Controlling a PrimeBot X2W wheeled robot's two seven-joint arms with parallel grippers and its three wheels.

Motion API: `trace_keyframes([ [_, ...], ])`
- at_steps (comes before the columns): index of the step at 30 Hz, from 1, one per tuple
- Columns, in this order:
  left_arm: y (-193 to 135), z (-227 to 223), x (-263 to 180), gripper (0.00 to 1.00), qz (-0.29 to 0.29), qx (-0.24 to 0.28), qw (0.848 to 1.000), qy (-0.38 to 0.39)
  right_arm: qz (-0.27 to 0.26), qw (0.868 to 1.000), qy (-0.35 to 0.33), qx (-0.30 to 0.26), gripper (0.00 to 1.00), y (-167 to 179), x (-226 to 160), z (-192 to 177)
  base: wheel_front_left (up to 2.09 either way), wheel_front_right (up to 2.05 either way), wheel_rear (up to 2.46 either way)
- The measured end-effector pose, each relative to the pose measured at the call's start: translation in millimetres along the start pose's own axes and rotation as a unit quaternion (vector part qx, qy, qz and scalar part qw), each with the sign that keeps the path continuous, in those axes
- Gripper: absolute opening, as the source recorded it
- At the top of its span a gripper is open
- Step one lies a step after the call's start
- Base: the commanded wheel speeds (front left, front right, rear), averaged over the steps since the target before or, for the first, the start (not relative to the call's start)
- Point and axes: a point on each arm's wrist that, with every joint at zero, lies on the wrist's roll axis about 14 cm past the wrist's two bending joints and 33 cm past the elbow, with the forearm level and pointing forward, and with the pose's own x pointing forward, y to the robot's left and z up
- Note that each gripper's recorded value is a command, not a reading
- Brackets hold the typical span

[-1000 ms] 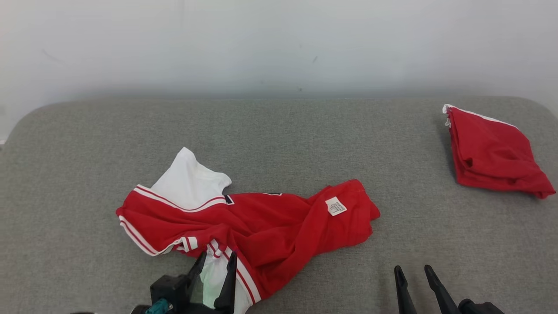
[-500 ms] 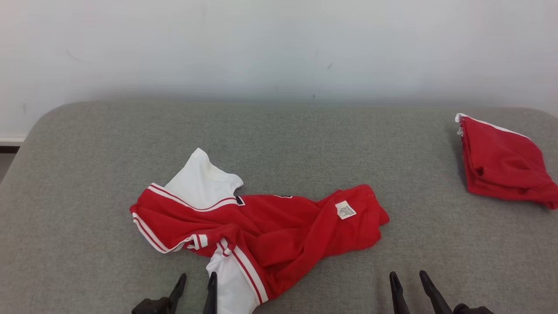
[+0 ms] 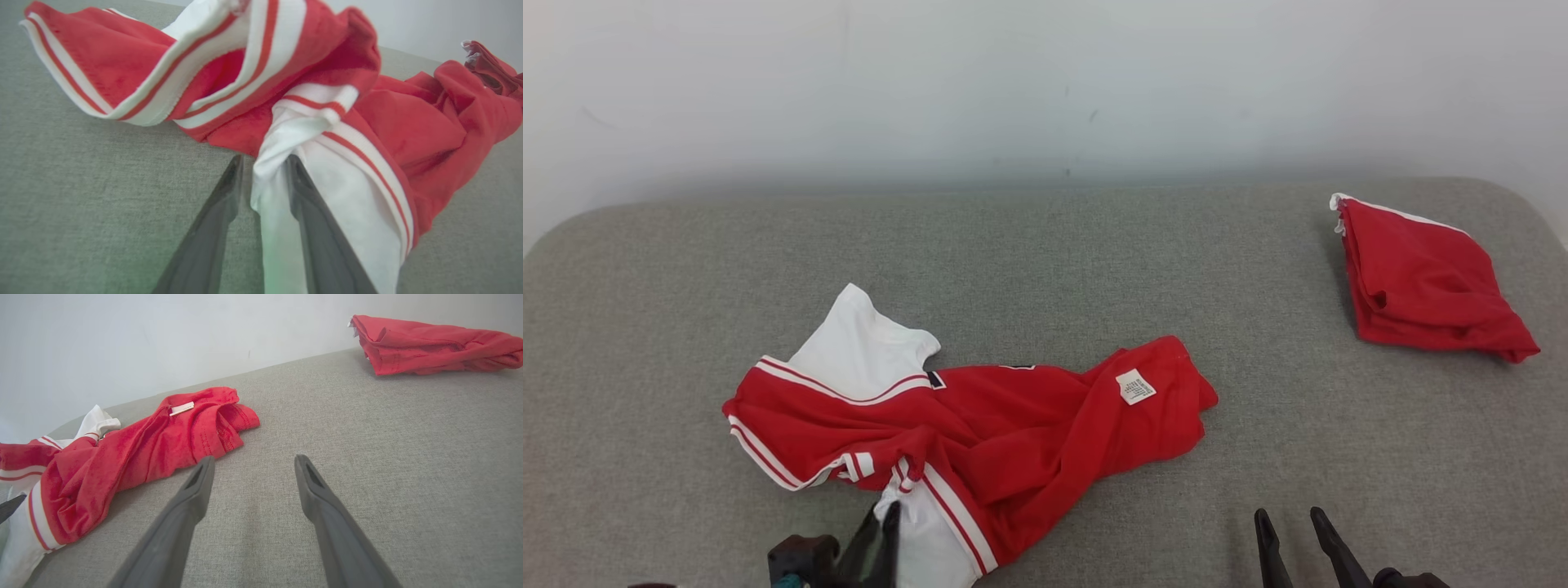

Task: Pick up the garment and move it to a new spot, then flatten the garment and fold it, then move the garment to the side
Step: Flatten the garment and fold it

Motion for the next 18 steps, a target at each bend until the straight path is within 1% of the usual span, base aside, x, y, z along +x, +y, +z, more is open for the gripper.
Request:
trace_keyframes([
  [4, -3, 3, -1, 0.0, -0.005, 0.002, 1.0, -0.004, 0.002, 1.0, 0.001, 0.0, 1.0, 1, 0, -1, 0.0, 0.0, 0.0],
  [7, -8, 11, -5, 0.0, -0.014, 0.015, 1.0, -0.021, 0.007, 1.0, 0.002, 0.0, 1.0, 4, 1, -1, 0.0, 0.0, 0.0],
  [11, -13, 9, -24, 0.0, -0.022, 0.024, 0.999, -0.031, 0.013, 1.0, 0.006, 0.001, 1.0, 8, 1, -4, 0.0, 0.0, 0.0],
  [14, -20, 6, -40, 0.0, -0.026, 0.02, 0.999, -0.037, 0.022, 1.0, 0.007, 0.001, 1.0, 13, 2, -4, 0.0, 0.0, 0.0],
  [18, -33, -4, -60, 0.0, -0.037, 0.011, 0.999, -0.024, 0.033, 0.999, 0.011, 0.003, 1.0, 20, 2, -7, 0.0, 0.0, 0.0],
])
